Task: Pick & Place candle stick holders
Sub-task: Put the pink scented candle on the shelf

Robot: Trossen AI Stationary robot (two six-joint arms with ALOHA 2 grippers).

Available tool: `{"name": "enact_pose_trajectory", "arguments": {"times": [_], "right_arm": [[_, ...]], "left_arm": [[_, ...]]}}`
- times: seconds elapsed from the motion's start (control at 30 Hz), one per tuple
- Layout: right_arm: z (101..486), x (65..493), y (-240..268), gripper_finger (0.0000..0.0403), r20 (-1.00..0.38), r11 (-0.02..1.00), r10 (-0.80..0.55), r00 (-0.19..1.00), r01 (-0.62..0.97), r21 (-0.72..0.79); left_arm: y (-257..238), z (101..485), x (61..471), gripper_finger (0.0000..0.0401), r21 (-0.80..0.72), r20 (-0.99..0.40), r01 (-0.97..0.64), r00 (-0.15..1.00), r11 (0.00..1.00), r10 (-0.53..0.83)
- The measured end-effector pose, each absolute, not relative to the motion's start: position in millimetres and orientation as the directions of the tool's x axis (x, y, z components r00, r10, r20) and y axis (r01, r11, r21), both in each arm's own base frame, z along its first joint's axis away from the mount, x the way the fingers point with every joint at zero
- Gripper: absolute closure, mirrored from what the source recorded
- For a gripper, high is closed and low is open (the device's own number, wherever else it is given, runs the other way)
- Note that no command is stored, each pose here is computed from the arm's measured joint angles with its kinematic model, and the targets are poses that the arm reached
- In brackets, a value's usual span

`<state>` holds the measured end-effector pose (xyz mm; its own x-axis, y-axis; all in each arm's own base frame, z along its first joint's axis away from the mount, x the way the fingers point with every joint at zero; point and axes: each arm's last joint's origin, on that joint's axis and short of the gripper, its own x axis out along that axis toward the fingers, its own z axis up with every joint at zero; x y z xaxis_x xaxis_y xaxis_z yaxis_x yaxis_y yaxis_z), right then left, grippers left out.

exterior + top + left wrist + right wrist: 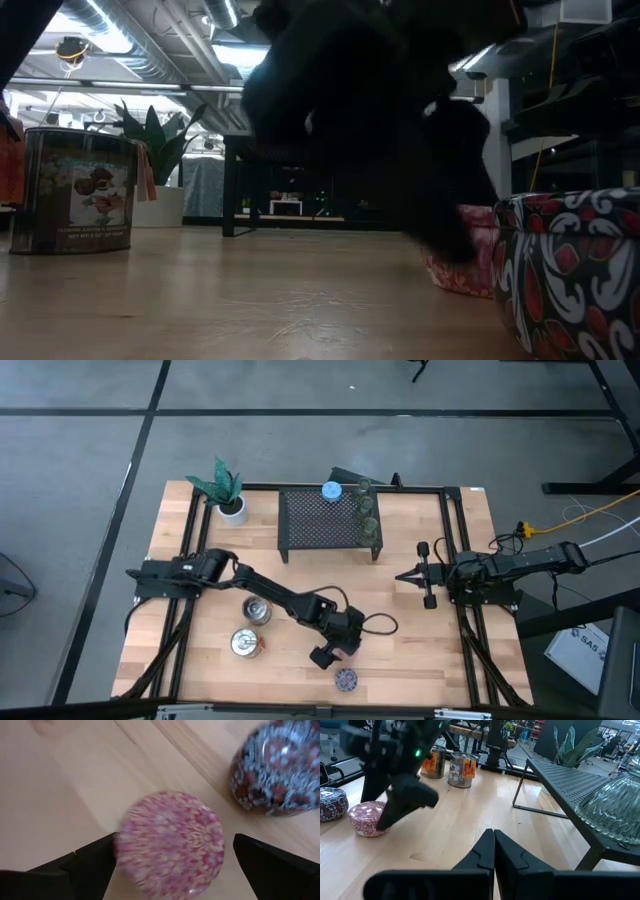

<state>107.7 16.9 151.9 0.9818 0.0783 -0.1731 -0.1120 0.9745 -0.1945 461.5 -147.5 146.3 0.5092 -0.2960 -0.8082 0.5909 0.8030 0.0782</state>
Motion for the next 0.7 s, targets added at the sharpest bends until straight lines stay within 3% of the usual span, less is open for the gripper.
{"name": "enact_pose_trajectory", "arguments": {"times": [0.4, 0.7], "right_arm": [[151.9, 107.7, 16.8, 0.0400, -0.173, 0.975, 0.078, 0.982, -0.111, -0.195], [151.9, 107.7, 16.9, 0.0400, -0.173, 0.975, 0.078, 0.982, -0.112, -0.195]], "left_arm": [[-147.9, 138.9, 468.5, 0.0019, 0.058, -0.777, 0.546, 0.550, 0.835, -0.305], [-147.1, 137.7, 467.0, 0.0076, 0.024, -0.790, 0.518, 0.534, 0.855, -0.301]]}}
